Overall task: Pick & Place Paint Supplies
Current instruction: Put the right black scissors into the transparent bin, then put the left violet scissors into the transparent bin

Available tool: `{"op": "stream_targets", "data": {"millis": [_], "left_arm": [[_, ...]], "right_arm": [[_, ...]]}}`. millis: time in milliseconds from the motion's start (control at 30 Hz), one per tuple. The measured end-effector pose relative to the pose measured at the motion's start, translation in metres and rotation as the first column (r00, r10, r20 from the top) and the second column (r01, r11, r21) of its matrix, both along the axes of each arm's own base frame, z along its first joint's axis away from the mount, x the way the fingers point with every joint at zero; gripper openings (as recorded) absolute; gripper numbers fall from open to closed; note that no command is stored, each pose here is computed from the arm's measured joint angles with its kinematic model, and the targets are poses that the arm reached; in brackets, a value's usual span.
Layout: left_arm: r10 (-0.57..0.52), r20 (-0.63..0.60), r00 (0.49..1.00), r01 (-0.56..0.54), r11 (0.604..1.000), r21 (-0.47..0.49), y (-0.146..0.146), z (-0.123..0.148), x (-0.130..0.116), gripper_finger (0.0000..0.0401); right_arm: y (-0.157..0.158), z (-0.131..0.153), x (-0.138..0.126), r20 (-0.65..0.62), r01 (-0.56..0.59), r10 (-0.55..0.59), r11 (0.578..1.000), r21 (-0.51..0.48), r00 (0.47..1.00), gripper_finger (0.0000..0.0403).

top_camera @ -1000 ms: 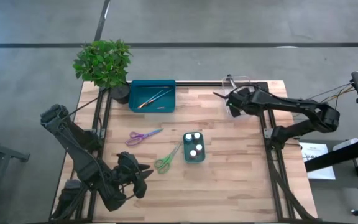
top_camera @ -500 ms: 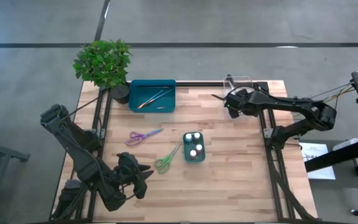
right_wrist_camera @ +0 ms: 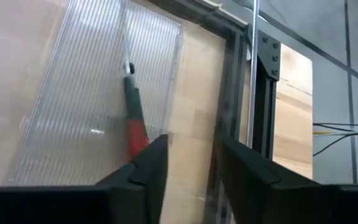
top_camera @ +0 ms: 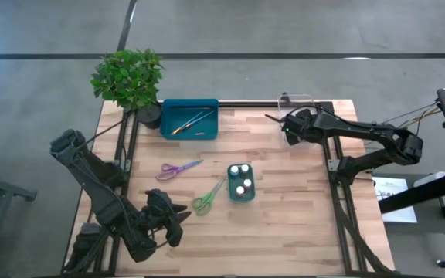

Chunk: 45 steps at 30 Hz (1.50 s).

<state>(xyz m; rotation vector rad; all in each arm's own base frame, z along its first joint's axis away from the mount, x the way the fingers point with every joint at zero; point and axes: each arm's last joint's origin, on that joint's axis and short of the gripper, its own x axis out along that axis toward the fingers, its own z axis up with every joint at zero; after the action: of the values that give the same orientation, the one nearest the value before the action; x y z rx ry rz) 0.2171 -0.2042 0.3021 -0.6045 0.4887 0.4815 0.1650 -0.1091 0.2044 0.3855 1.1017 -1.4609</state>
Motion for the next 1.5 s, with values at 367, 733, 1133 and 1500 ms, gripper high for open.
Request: {"op": "stream_targets", "data": {"millis": [367, 733, 1133, 1500], "left_arm": [[0.0, 0.0, 1.0, 0.0, 1.0, 0.0, 0.0, 0.0, 0.0, 0.0127], [-0.062, -0.031, 0.998, 0.064, 0.995, 0.08, -0.001, 0.0, 0.0, 0.0127], [-0.293, -0.538, 0.79, 0.317, 0.947, -0.049, 0.016, -0.017, -0.015, 0.0127], [-0.12, -0.76, 0.639, -0.068, 0.975, -0.211, 0.074, -0.021, 0.001, 0.0127]], "right_arm": [[0.002, 0.024, -0.003, 0.135, 0.029, -0.021, 0.998, -0.061, 0.991, 0.0196], [0.036, 0.082, -0.008, 0.566, -0.067, 0.172, 0.977, -0.201, 0.807, 0.0197], [0.091, 0.107, 0.0, 0.831, -0.252, 0.288, 0.95, -0.185, 0.476, 0.0197], [0.116, 0.114, 0.008, 0.889, -0.251, 0.296, 0.944, -0.216, 0.348, 0.0197]]}}
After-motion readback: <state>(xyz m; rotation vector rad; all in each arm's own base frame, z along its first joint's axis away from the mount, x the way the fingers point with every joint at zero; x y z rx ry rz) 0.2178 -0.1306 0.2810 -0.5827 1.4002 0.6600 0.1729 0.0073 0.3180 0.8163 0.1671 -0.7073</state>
